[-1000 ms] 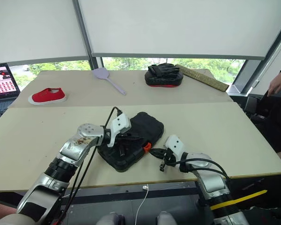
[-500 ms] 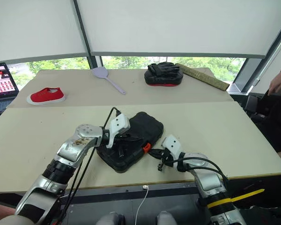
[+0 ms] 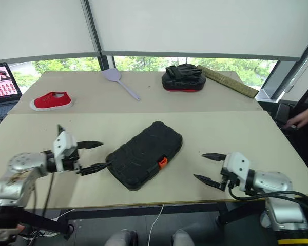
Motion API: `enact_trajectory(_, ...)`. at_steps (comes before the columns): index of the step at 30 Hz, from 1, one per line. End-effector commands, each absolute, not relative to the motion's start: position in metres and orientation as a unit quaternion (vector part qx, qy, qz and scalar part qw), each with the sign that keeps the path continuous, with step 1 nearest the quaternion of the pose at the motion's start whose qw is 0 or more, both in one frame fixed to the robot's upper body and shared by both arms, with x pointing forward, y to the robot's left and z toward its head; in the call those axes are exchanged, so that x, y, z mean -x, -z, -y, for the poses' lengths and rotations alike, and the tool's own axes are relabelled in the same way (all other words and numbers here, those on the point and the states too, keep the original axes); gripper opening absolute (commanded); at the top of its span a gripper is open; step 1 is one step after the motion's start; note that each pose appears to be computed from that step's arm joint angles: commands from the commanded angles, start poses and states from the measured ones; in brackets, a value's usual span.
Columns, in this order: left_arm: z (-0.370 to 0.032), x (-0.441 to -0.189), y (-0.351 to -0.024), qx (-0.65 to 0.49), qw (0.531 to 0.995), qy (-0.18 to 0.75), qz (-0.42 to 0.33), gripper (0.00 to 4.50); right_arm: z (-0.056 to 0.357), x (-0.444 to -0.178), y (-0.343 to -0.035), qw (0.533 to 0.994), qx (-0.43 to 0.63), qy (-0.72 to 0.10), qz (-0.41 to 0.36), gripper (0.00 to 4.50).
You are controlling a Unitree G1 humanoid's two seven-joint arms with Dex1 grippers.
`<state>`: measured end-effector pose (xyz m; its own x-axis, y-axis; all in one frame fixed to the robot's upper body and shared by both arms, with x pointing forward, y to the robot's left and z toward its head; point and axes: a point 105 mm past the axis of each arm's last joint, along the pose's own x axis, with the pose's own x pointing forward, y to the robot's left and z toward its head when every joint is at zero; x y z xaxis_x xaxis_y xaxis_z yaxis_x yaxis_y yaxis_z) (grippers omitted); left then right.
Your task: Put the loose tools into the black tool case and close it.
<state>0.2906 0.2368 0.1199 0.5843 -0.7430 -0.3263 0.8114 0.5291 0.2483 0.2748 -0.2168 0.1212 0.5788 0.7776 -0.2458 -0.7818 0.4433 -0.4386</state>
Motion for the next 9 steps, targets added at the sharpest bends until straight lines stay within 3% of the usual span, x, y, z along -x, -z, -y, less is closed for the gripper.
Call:
enact_trajectory(1, -0.261, -0.282, -0.118, -0.242, 0.873, 0.417, -0.077, 4.50, 0.233, -0.275, -0.130, 0.842, 0.296, -0.450, 0.014, 4.44)
enact_trajectory(9, -0.277, -0.280, -0.113, -0.259, 0.894, 0.361, -0.060, 4.50, 0.241, -0.277, -0.126, 0.847, 0.302, -0.437, 0.020, 4.44)
